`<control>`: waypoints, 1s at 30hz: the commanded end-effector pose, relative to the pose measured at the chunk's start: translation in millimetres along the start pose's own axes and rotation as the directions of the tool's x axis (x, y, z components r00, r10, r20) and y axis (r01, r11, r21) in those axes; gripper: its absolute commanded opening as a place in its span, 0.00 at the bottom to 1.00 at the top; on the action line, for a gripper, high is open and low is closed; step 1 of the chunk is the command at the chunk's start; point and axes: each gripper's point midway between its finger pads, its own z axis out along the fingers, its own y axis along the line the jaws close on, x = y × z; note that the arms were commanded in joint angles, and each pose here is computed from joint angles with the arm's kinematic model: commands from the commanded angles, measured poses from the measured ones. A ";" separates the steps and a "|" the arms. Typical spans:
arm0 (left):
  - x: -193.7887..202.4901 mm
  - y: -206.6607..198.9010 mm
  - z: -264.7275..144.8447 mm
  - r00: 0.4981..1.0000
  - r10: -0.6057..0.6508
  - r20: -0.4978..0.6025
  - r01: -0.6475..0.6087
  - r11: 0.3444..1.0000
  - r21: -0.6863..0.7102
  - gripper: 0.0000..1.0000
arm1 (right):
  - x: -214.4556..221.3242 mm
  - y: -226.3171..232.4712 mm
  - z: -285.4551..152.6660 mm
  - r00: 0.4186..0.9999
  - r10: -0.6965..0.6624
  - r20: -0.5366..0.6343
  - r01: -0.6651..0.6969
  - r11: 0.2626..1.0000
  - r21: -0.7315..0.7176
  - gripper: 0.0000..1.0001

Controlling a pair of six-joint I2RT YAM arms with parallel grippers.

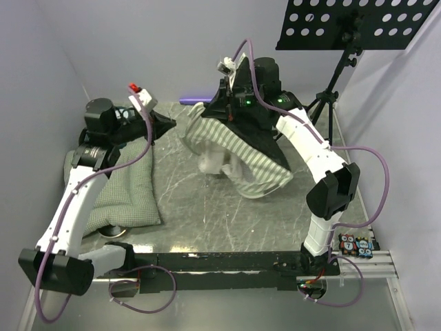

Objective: Set up the pet tent

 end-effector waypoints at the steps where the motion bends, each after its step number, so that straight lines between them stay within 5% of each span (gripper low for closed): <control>1: 39.1 -11.3 0.3 0.982 -0.078 -0.170 0.088 0.995 0.052 0.01 | -56.2 42.7 -10.4 0.985 -0.115 0.128 0.129 0.985 -0.110 0.00; 30: 63.4 -42.5 38.7 0.956 -0.175 -0.238 0.233 0.941 0.245 0.01 | -49.2 76.4 -1.4 0.992 -0.022 0.126 0.052 0.968 -0.245 0.00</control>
